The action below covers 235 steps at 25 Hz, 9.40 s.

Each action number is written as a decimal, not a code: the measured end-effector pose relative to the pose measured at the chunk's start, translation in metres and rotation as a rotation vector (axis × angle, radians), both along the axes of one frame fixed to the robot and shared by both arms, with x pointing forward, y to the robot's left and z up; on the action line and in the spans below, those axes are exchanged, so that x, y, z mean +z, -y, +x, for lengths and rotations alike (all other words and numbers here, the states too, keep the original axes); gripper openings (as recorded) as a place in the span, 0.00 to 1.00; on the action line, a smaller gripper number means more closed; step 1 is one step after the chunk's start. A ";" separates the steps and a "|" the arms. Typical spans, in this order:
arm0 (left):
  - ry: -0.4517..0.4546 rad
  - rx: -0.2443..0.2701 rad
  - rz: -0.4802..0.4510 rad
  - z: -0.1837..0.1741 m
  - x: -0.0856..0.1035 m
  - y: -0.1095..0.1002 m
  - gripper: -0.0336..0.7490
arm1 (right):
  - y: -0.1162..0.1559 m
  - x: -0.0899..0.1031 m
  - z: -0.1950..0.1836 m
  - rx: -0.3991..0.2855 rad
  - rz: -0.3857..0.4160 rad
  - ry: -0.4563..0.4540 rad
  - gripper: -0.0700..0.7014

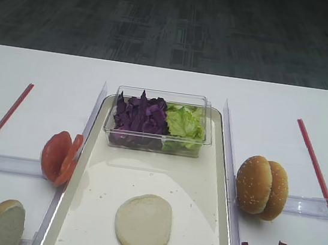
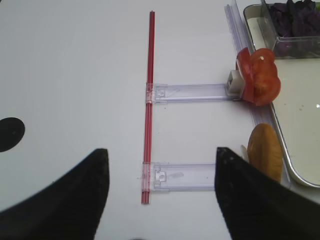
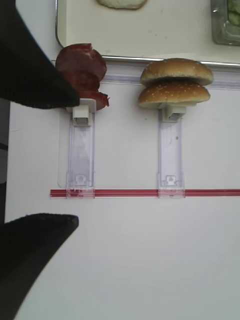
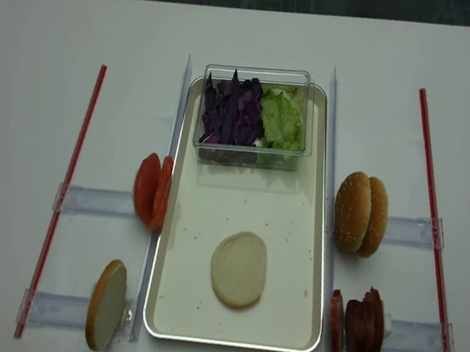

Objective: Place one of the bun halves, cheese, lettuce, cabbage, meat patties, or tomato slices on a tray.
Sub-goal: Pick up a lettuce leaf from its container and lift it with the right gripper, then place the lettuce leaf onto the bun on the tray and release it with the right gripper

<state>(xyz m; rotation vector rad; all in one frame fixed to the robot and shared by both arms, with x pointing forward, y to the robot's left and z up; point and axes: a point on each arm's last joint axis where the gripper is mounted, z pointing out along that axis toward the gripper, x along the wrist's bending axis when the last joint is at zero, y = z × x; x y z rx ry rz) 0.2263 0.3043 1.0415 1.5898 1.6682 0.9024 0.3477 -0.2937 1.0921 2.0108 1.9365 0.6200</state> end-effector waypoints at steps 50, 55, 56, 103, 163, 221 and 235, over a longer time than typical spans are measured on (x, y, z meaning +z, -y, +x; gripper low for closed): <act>0.000 0.002 0.003 0.000 0.000 0.000 0.59 | 0.016 -0.046 0.298 0.088 -0.018 -0.286 0.71; 0.000 0.002 0.003 0.000 0.000 0.000 0.58 | 0.005 -0.057 0.305 0.122 0.008 -0.303 0.71; 0.000 0.002 0.003 0.000 0.000 0.000 0.58 | 0.000 -0.058 0.306 0.137 0.001 -0.305 0.71; 0.001 0.016 -0.002 0.000 0.000 -0.001 0.58 | -0.205 -0.137 0.328 0.479 -0.062 -0.370 0.56; 0.001 0.017 -0.003 0.000 0.000 -0.001 0.58 | -0.206 -0.094 0.330 0.462 -0.023 -0.263 0.15; 0.001 0.018 -0.003 0.000 0.000 -0.001 0.58 | -0.236 -0.104 0.145 0.697 -0.008 -0.374 0.15; 0.001 0.018 -0.003 0.000 0.000 -0.001 0.58 | -0.255 -0.116 0.132 0.735 -0.018 -0.398 0.15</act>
